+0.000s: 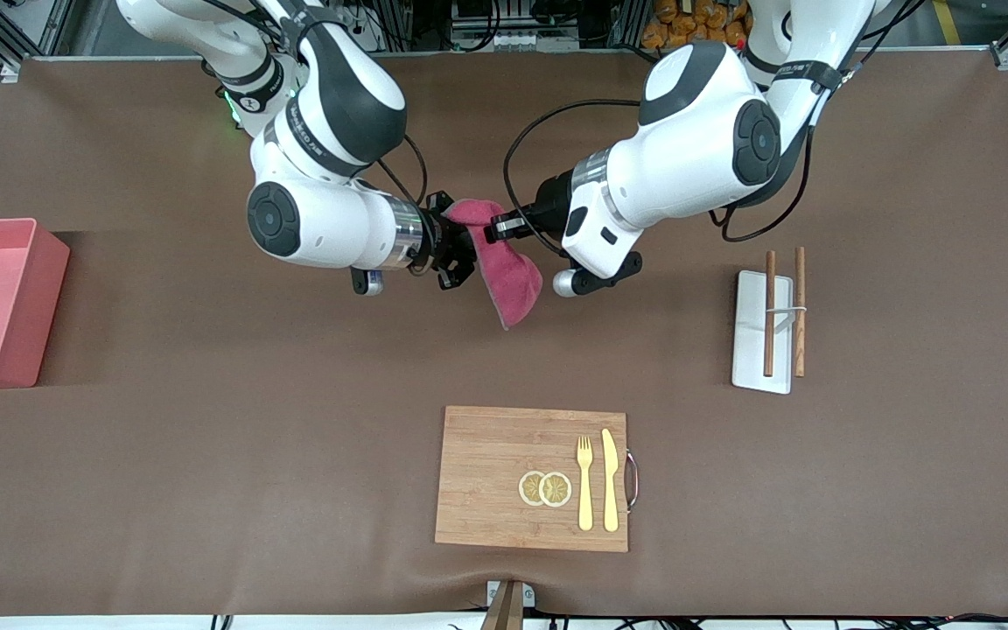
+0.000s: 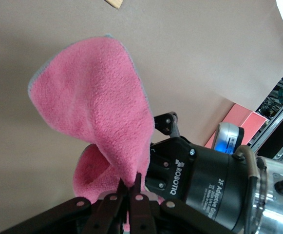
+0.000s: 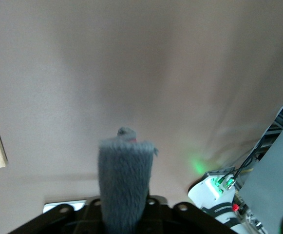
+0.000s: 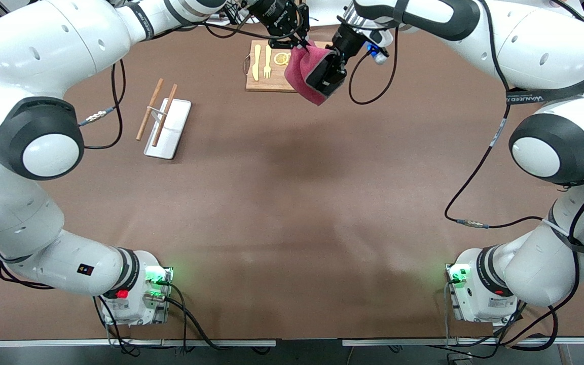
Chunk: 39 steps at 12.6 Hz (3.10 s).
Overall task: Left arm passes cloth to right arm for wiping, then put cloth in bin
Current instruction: 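Grasp the cloth with the right gripper and release it from the left gripper, then carry the cloth toward the pink bin while the left gripper withdraws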
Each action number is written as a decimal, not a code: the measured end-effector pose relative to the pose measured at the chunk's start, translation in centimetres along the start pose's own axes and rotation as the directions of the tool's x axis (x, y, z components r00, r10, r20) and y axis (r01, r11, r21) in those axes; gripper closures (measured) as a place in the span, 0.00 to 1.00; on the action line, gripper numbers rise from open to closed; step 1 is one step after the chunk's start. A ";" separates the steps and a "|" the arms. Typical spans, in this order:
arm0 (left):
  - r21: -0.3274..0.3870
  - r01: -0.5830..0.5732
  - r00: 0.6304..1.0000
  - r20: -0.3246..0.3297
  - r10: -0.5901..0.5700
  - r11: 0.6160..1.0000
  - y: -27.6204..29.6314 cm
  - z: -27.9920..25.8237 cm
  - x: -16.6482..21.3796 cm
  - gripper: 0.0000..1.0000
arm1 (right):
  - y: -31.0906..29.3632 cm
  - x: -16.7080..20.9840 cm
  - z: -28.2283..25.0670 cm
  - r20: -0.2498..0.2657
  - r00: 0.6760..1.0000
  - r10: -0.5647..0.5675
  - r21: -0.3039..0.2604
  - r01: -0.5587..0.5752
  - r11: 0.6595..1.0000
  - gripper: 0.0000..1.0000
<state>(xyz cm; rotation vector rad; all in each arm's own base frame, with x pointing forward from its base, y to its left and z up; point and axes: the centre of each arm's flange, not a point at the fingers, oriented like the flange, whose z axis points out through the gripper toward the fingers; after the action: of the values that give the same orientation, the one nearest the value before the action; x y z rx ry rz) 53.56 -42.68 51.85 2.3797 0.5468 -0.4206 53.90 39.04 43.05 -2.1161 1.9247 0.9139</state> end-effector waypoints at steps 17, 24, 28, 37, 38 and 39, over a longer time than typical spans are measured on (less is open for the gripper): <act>0.464 0.025 0.931 -0.334 0.149 0.885 -8.7 -12.6 9.0 0.00 | -1.9 12.0 5.3 -0.512 0.590 -0.625 -0.262 0.585 0.767 0.98; 0.589 -0.130 0.933 -0.200 0.299 0.798 -16.6 -25.0 11.6 0.00 | -3.6 26.4 -0.9 -0.415 0.369 -0.832 -0.446 0.714 0.540 0.98; 0.636 -0.248 0.900 -0.128 0.417 0.730 -20.2 -31.8 9.8 0.00 | -2.1 39.6 -10.3 -0.291 0.192 -0.937 -0.525 0.787 0.324 0.98; 0.689 -0.427 0.814 0.011 0.581 0.585 -18.4 -32.9 4.1 0.00 | 4.6 57.7 -25.6 -0.064 -0.259 -0.964 -0.673 0.724 -0.150 0.98; 0.690 -0.450 0.803 0.035 0.595 0.567 -18.5 -33.0 3.9 0.00 | 4.2 57.3 -25.0 -0.061 -0.253 -0.965 -0.670 0.728 -0.148 0.98; 0.690 -0.461 0.799 0.049 0.599 0.558 -18.6 -33.1 3.7 0.00 | 3.4 56.5 -23.6 -0.065 -0.231 -0.971 -0.662 0.738 -0.132 0.98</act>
<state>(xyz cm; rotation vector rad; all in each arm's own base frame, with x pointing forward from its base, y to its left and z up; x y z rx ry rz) 52.91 -6.79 64.84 3.1432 -0.3724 -0.0952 58.53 -21.44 33.88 -3.2213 -0.5688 0.1467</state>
